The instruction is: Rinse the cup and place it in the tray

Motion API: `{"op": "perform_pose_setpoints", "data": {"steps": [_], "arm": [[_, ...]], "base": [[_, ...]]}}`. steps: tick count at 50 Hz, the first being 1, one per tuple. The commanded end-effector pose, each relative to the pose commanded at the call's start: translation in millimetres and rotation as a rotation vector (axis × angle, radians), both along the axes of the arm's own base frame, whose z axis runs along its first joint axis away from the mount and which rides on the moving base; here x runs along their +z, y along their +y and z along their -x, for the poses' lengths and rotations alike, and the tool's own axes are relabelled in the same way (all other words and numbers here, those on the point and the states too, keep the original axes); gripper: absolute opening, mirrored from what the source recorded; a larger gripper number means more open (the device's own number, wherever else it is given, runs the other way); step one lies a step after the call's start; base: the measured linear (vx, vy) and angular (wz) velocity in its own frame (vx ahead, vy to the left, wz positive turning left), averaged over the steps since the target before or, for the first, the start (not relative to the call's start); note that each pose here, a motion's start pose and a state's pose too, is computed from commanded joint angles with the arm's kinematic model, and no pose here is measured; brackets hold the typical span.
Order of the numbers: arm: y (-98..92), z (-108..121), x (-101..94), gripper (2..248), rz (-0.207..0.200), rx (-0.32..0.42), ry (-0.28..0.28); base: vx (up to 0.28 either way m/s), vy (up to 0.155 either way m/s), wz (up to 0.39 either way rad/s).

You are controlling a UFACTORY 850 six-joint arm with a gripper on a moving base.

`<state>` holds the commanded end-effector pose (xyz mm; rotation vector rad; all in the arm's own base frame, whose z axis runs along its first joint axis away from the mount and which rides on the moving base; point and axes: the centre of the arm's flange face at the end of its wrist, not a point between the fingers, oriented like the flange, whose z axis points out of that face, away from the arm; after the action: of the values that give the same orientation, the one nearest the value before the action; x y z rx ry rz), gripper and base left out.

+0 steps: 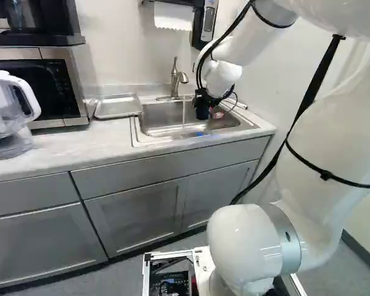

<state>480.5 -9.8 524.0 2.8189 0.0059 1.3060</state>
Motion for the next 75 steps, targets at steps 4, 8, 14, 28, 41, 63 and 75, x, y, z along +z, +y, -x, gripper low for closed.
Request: {"op": "perform_pose_setpoints", "data": {"steps": [4, 8, 14, 28, 41, 63, 75], "arm": [[3.8, 0.4, -0.5, 121, 0.007, 0.019, 0.007], [8.4, 0.9, -1.0, 121, 0.014, 0.04, 0.015], [16.2, 1.6, -1.7, 121, 0.024, 0.074, 0.026], [35.0, 2.5, -3.5, 121, 0.05, 0.152, 0.052], [47.0, -7.2, -5.0, 121, 0.076, 0.212, 0.076], [52.8, -15.8, -5.5, 121, 0.009, 0.16, 0.086], [55.3, -15.8, -5.5, 121, -0.056, 0.102, 0.089]], "base": [[0.0, 0.0, 0.0], [0.0, 0.0, 0.0], [0.0, 0.0, 0.0], [0.0, 0.0, 0.0], [0.0, 0.0, 0.0], [0.0, 0.0, 0.0], [0.0, 0.0, 0.0]]}}
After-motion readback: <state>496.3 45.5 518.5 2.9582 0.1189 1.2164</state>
